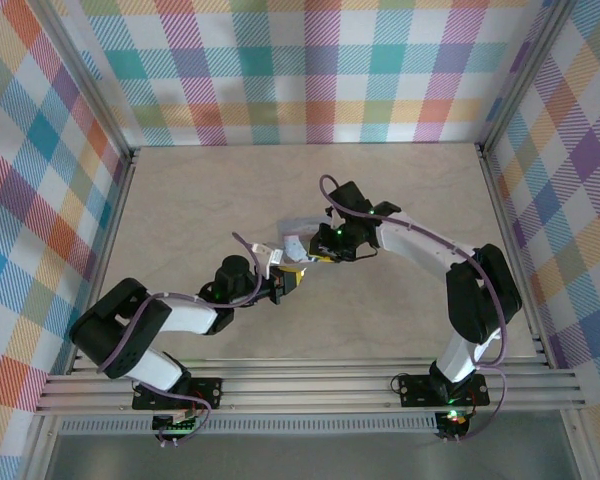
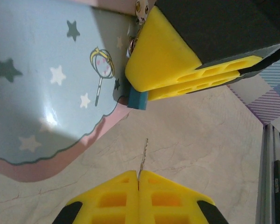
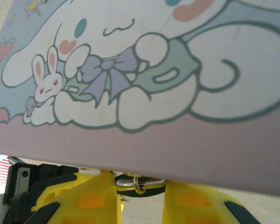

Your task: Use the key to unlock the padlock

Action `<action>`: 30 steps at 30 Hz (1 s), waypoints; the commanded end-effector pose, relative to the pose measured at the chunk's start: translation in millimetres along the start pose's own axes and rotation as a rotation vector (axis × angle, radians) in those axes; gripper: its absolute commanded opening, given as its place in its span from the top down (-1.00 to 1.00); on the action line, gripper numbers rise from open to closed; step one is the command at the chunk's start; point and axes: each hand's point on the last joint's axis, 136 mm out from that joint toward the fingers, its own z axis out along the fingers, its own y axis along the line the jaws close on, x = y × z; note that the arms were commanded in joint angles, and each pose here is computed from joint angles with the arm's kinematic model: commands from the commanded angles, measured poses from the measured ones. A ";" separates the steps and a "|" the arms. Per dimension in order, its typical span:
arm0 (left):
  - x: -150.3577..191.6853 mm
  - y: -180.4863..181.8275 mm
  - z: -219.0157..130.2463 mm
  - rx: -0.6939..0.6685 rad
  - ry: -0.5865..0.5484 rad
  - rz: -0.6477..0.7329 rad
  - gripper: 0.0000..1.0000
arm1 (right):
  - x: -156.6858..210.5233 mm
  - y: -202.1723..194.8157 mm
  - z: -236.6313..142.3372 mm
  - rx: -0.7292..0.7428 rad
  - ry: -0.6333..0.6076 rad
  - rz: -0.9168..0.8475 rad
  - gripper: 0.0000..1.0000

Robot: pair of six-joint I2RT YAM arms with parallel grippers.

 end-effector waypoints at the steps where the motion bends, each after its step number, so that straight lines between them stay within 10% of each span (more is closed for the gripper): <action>1: -21.1 -7.4 6.7 0.036 -0.101 0.015 1.00 | -9.1 25.3 -14.7 -0.081 -0.009 -0.012 1.00; 30: -22.2 -3.9 11.5 0.065 -0.175 -0.038 1.00 | -16.1 17.8 -10.7 -0.113 -0.015 0.037 1.00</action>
